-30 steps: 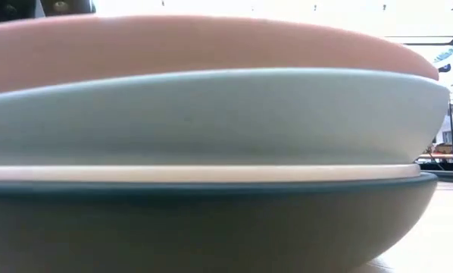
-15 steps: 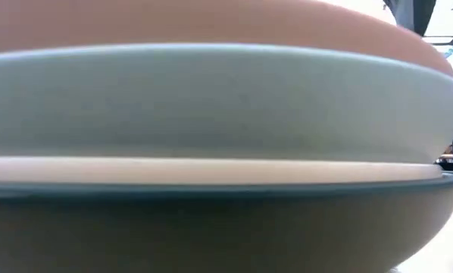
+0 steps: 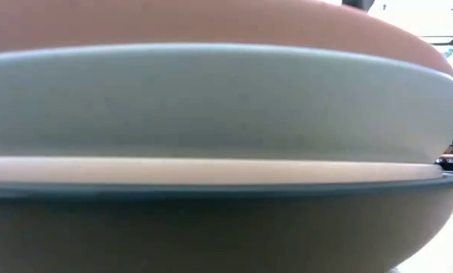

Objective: Stack plastic plates
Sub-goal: Stack the stacked plates on top of the dark blue plate

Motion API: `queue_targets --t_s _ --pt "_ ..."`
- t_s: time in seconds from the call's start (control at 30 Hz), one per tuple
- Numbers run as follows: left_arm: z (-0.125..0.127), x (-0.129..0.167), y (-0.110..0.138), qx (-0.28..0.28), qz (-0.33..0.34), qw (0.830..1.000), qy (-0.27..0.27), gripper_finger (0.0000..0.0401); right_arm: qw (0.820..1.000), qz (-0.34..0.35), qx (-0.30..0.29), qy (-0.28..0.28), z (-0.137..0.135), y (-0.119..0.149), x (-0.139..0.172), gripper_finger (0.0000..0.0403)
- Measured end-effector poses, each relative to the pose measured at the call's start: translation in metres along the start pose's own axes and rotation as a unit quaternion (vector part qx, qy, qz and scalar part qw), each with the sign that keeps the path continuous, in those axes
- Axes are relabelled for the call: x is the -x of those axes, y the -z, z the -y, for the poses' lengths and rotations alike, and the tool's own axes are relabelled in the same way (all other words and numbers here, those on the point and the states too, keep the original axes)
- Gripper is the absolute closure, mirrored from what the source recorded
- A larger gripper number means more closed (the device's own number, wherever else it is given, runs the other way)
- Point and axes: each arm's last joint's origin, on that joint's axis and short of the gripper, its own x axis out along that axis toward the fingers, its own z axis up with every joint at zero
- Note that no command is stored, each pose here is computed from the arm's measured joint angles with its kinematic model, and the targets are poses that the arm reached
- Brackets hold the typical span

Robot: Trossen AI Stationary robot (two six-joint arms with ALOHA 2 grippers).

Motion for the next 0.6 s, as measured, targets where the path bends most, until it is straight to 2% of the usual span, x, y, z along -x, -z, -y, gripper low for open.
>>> queue_targets --t_s 0.13,0.27,0.37,0.6 --pt "-0.002 -0.002 -0.003 0.004 0.002 1.000 -0.005 0.0225 1.000 -0.003 0.014 -0.012 -0.006 0.004 -0.003 0.0092" --pt "-0.002 -0.002 -0.003 0.007 0.003 1.000 -0.005 0.0225 0.997 0.007 0.074 -0.026 -0.022 0.005 -0.006 0.0051" --pt "-0.002 -0.002 -0.002 0.017 0.003 1.000 -0.005 0.0225 0.995 0.009 0.102 -0.010 -0.036 0.008 -0.010 0.0046" --pt "-0.002 -0.002 -0.003 0.031 0.005 0.999 -0.005 0.0225 0.994 0.008 0.109 0.019 -0.048 0.019 -0.019 0.0067"
